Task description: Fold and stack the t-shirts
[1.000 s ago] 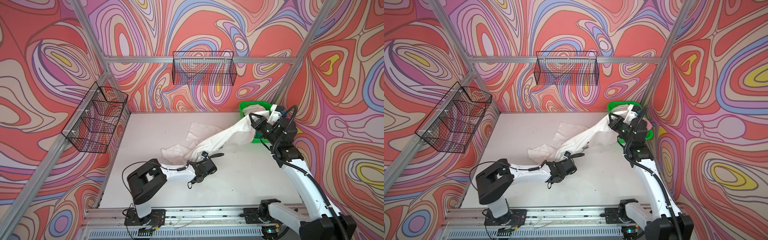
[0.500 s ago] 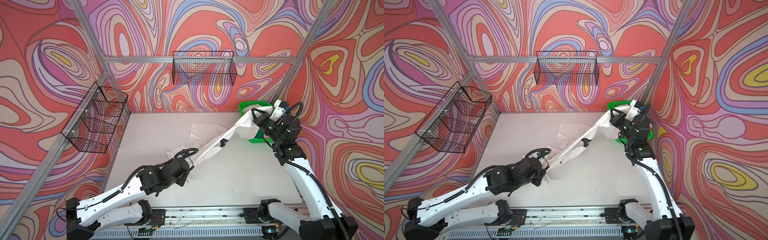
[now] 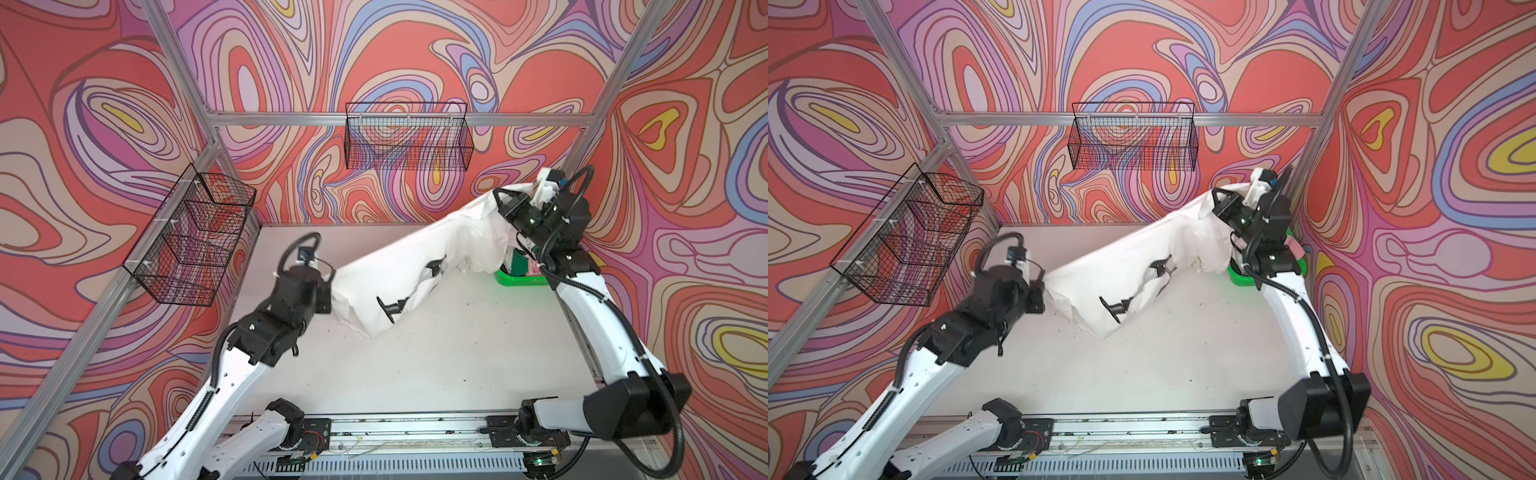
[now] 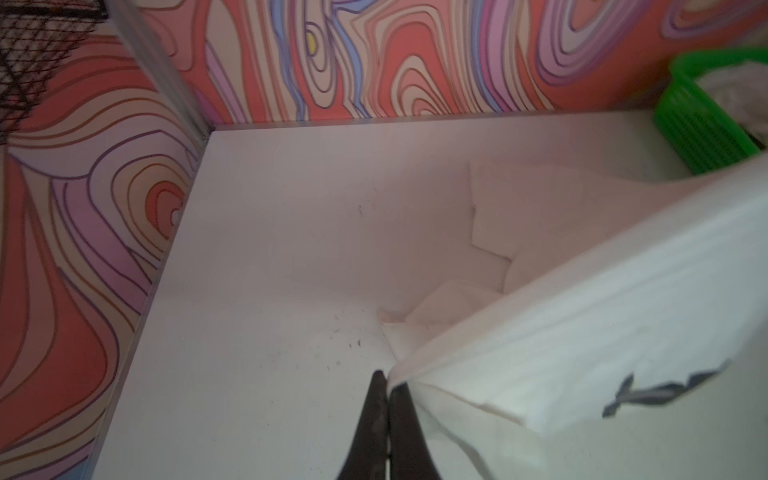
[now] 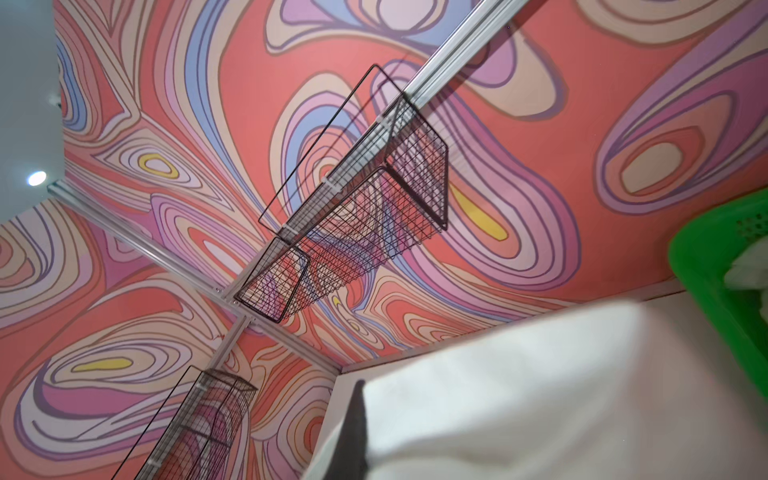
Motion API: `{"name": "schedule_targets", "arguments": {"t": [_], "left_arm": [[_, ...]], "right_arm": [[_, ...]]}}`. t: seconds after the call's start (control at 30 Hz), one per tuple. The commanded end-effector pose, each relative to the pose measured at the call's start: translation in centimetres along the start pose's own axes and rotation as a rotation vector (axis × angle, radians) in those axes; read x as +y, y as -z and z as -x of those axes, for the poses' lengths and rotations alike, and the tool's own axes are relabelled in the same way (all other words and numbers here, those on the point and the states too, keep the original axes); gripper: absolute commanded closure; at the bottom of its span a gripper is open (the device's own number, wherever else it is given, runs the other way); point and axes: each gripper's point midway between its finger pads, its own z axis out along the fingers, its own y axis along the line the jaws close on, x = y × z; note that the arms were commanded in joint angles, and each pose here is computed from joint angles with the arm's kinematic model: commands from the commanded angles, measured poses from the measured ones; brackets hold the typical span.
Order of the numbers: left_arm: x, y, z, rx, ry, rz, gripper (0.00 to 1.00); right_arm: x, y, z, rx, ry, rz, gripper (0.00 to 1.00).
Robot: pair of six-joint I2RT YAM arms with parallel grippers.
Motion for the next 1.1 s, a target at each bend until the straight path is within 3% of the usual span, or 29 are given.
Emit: {"name": "schedule_targets", "arguments": {"t": [0.0, 0.17, 0.27, 0.33, 0.47, 0.57, 0.7, 0.97, 1.07], "left_arm": [[2.8, -2.1, 8.8, -0.165, 0.052, 0.055, 1.00], [2.4, -0.6, 20.9, -0.398, 0.085, 0.063, 1.00], [2.2, 2.6, 27.2, -0.560, 0.069, 0.062, 1.00], [2.3, 4.9, 29.5, -0.674, 0.081, 0.057, 1.00], [0.5, 6.8, 30.0, -0.713, 0.015, -0.016, 1.00], [1.0, 7.2, 28.0, -0.713, -0.016, 0.002, 1.00], [1.8, 5.6, 20.6, -0.668, -0.024, 0.001, 1.00], [-1.0, 3.8, 3.5, -0.359, 0.012, -0.176, 1.00], [-1.9, 3.9, -2.8, -0.203, 0.018, -0.206, 1.00]], "right_arm": [[3.3, -2.8, 4.8, -0.066, 0.043, 0.091, 1.00], [8.4, -7.5, 9.5, -0.104, 0.084, 0.304, 1.00], [12.2, -7.3, 12.4, -0.202, 0.137, 0.472, 1.00], [14.3, -5.7, 14.2, -0.286, 0.145, 0.560, 1.00], [15.4, -2.8, 16.2, -0.370, 0.213, 0.572, 1.00], [15.6, -1.6, 14.8, -0.301, 0.294, 0.580, 1.00], [11.9, 2.0, 11.6, -0.337, 0.307, 0.420, 1.00], [0.8, 11.4, 1.1, -0.316, 0.052, 0.070, 1.00], [-2.3, 14.8, -2.3, -0.241, 0.048, -0.112, 1.00]]}}
